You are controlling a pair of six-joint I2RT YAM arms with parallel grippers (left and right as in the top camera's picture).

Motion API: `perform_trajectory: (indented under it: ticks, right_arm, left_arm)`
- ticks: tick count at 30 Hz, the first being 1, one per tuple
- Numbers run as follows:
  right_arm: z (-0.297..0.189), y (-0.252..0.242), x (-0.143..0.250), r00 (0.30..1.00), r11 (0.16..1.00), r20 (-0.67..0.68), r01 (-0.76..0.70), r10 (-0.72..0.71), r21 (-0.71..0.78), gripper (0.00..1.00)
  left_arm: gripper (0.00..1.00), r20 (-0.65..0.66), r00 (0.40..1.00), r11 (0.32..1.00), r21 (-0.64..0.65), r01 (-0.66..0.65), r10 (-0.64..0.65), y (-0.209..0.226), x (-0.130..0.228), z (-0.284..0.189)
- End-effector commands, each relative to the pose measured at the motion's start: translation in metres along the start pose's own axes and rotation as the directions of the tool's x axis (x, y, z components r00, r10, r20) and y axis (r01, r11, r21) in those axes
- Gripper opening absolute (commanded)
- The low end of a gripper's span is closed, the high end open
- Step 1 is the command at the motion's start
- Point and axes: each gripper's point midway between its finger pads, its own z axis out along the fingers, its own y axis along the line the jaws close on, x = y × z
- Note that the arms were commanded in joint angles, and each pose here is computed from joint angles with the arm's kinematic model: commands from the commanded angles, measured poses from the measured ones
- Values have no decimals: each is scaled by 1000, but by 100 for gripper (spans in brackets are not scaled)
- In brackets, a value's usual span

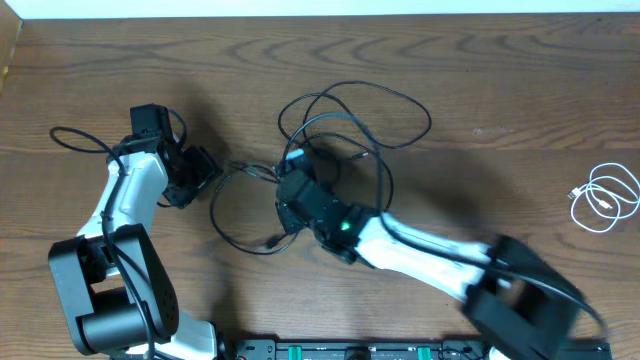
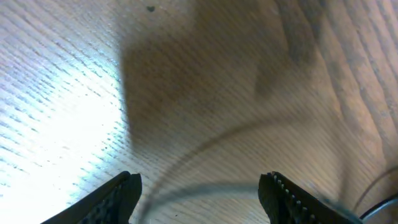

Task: Untangle cables

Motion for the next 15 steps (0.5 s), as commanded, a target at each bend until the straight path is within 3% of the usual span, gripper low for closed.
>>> perform_trajectory:
  ticks: [1, 7, 15]
  right_arm:
    - [-36, -6, -33, 997, 999, 66, 42, -42, -1, 1]
    - [-79, -77, -53, 996, 971, 87, 11, -33, 237, 1]
    - [-129, -187, -57, 986, 897, 75, -165, 147, 411, 1]
  left_arm:
    - [67, 1, 1000, 999, -35, 30, -30, 9, 1, 2]
    - [67, 1, 999, 998, -35, 48, -48, 8, 2, 2]
    - [67, 0, 999, 998, -35, 48, -48, 9, 2, 2]
